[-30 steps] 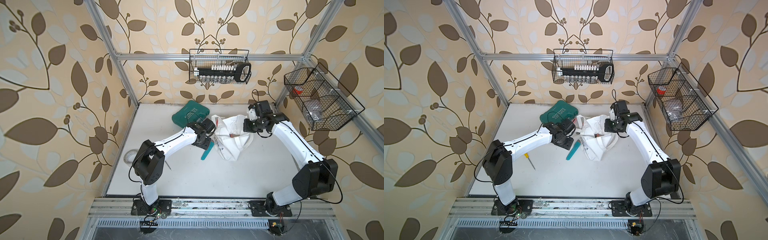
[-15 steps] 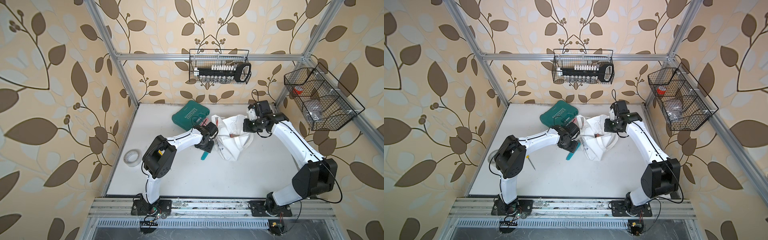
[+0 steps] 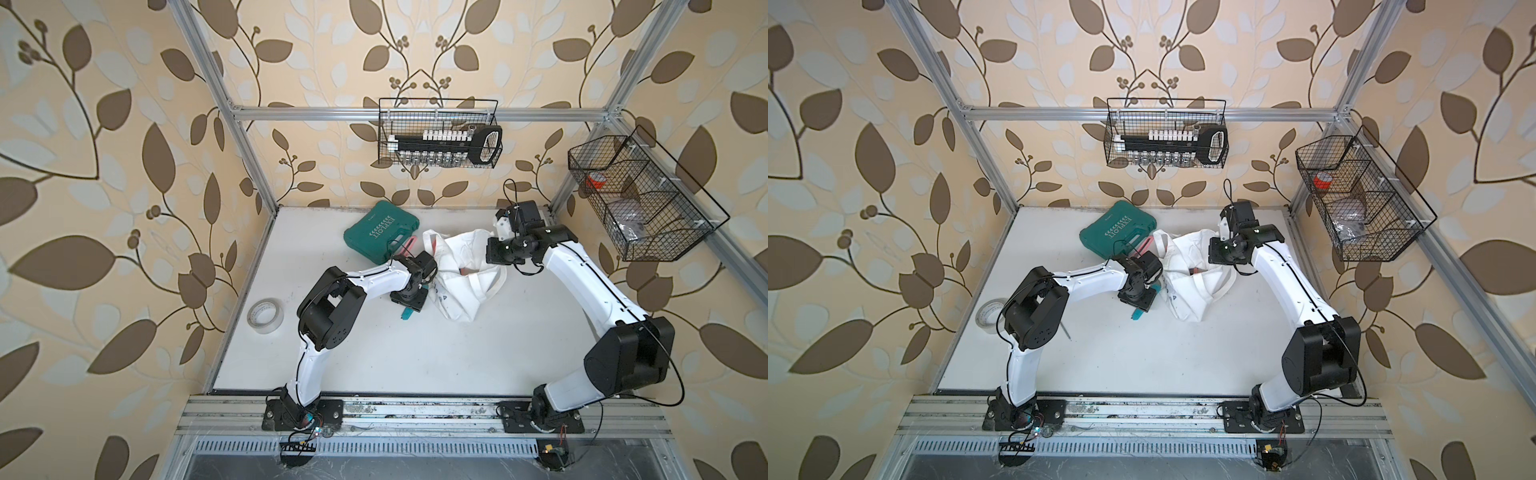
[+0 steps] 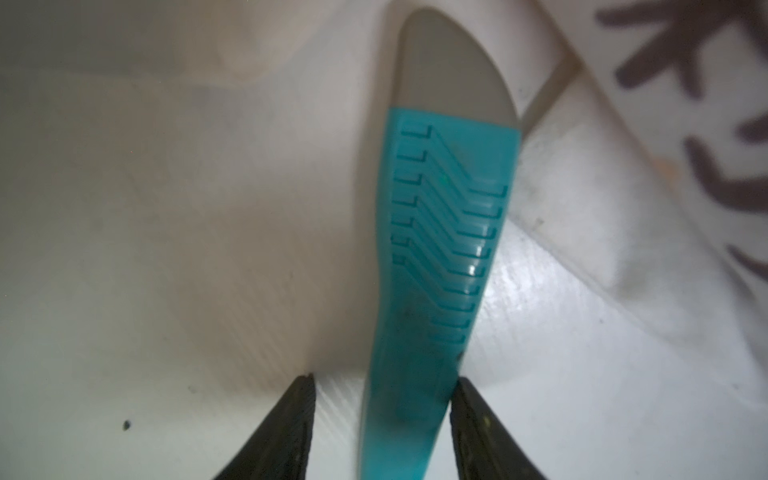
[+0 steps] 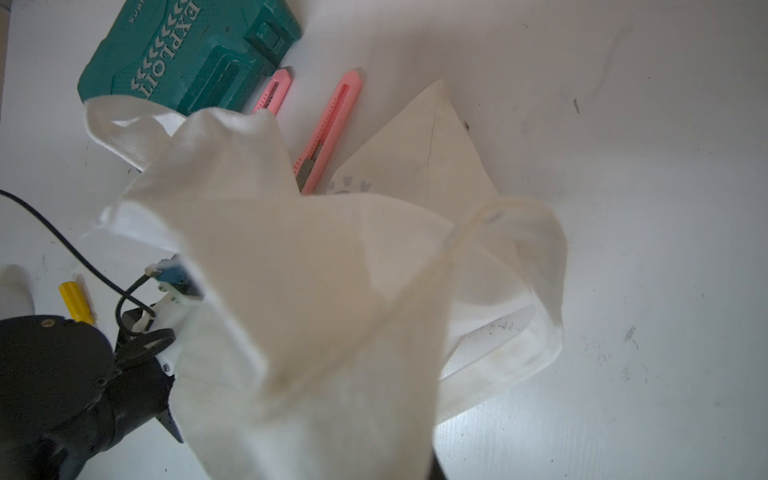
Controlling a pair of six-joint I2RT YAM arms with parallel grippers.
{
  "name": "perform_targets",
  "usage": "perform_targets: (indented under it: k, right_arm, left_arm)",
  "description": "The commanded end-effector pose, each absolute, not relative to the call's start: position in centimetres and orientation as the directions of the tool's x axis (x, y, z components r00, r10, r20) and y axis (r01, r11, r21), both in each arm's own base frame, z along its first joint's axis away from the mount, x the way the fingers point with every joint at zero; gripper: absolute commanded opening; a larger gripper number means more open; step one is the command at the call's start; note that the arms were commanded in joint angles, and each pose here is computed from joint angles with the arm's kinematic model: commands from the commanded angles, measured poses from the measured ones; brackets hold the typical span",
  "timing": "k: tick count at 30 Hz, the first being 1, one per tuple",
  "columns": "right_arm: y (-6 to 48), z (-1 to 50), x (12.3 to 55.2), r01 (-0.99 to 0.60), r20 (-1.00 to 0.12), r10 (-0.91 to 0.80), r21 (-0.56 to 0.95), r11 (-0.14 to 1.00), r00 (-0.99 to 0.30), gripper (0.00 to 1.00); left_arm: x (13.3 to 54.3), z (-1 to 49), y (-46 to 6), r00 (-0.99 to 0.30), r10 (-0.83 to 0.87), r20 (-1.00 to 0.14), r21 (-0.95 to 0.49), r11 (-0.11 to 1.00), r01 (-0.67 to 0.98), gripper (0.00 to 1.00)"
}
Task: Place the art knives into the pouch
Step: Pick up the utility knife at the center of the board.
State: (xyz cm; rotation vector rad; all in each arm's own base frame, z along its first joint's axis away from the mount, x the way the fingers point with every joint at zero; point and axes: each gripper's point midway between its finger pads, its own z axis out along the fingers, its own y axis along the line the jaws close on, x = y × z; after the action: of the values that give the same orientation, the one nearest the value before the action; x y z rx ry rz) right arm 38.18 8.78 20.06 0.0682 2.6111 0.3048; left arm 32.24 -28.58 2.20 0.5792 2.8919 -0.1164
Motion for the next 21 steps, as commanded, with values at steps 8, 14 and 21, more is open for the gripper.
perform_targets:
  k: [8,14,21]
  right_arm:
    - [9.0,18.9,37.7,-0.018,-0.450,0.087,0.223,0.975,-0.889,0.00]
    - [8.9,19.1,37.8,-0.016,-0.451,0.087,0.219,0.976,-0.888,0.00]
    - [8.8,19.1,37.8,-0.015,-0.453,0.086,0.216,0.976,-0.887,0.00]
  left_arm:
    - [31.6,1.9,-29.7,-0.891,0.418,-0.178,-0.032,0.902,0.430,0.44]
    - [31.9,2.6,-29.7,-0.889,0.417,-0.187,-0.018,0.904,0.428,0.28]
    - [31.5,5.3,-28.8,-0.888,0.410,-0.209,-0.003,0.907,0.420,0.23]
